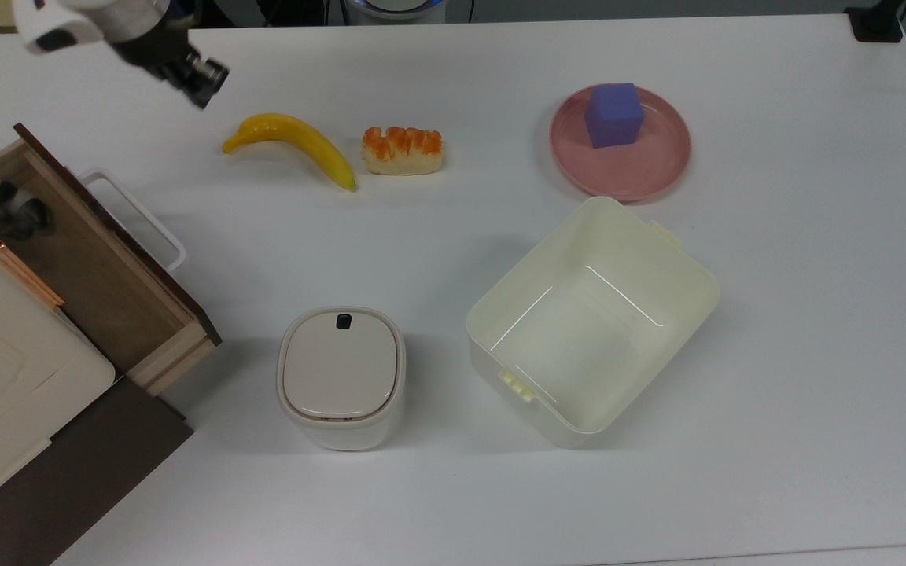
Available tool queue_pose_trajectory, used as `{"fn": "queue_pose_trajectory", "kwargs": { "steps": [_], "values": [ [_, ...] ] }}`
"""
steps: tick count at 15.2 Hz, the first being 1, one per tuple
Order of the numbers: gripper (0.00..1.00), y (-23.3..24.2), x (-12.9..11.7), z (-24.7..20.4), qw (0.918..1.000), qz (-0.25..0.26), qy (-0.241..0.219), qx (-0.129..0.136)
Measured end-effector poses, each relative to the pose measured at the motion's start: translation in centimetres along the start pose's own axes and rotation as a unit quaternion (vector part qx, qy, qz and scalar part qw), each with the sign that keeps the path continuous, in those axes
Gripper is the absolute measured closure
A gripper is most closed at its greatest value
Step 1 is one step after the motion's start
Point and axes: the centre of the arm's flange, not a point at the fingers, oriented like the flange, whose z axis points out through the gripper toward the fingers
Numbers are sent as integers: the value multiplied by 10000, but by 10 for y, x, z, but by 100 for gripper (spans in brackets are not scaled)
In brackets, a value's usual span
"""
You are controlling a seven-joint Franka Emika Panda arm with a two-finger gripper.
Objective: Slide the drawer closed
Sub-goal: 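Move the gripper over to the open drawer's front panel, then push the drawer front with the gripper into the wooden unit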
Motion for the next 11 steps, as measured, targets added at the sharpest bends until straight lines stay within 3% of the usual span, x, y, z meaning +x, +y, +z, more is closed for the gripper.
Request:
{"fn": "queue_pose_trajectory", "kwargs": {
  "steps": [2, 7, 11],
  "values": [
    [99, 15, 21, 20, 9997, 74, 211, 6],
    [99, 45, 58, 53, 9974, -284, 656, -41],
    [99, 40, 84, 63, 9905, -50, 1371, -37]
  ]
}}
